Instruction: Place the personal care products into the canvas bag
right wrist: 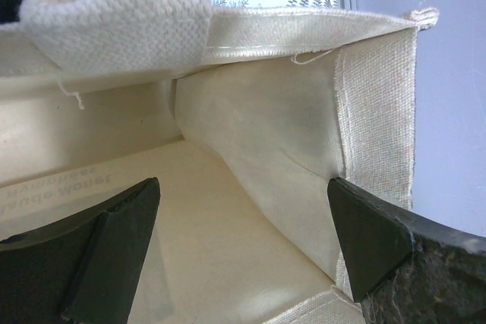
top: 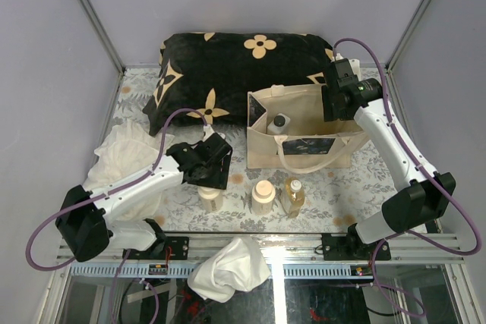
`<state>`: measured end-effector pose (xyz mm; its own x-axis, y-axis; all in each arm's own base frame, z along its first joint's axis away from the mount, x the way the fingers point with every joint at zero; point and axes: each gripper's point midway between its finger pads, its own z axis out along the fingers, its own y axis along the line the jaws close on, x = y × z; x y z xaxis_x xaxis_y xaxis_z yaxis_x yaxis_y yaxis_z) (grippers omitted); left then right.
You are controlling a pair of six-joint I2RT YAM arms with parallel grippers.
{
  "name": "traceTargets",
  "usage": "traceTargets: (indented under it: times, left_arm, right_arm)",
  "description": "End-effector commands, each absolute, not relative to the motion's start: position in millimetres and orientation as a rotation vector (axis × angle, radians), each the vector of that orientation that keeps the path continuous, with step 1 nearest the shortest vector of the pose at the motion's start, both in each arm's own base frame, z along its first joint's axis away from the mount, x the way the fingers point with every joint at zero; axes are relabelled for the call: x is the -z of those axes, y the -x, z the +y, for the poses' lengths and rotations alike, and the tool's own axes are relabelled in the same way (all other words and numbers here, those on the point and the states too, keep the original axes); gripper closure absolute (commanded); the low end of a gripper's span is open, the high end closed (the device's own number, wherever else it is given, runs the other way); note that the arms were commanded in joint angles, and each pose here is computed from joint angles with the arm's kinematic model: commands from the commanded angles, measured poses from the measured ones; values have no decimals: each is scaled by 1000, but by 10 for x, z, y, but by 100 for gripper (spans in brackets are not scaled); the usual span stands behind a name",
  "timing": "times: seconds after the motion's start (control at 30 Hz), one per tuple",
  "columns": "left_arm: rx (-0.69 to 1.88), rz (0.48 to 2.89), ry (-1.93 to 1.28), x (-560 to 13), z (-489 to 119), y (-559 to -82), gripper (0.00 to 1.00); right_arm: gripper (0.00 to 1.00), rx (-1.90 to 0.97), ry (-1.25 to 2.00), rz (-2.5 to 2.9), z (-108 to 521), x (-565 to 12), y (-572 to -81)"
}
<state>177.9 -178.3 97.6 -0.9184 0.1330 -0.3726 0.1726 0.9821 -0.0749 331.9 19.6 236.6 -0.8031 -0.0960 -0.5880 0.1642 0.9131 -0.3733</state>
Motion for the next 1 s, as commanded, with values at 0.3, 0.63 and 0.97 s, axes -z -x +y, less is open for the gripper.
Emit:
traceTargets:
  times: [0.3, 0.63, 0.97]
  left_arm:
    - [195, 2750, -238, -1009, -1793, -1731, 28]
    - [188, 2779, -221, -1043, -1725, -1634, 16]
    - [192, 2816, -197, -986, -1657, -1505, 16]
  right_arm:
    - [1, 545, -69, 2406, 134, -2496, -3284]
    - [1, 550, -68, 2411, 123, -2471, -3265]
    - [1, 546, -64, 2419, 136, -2436, -3270]
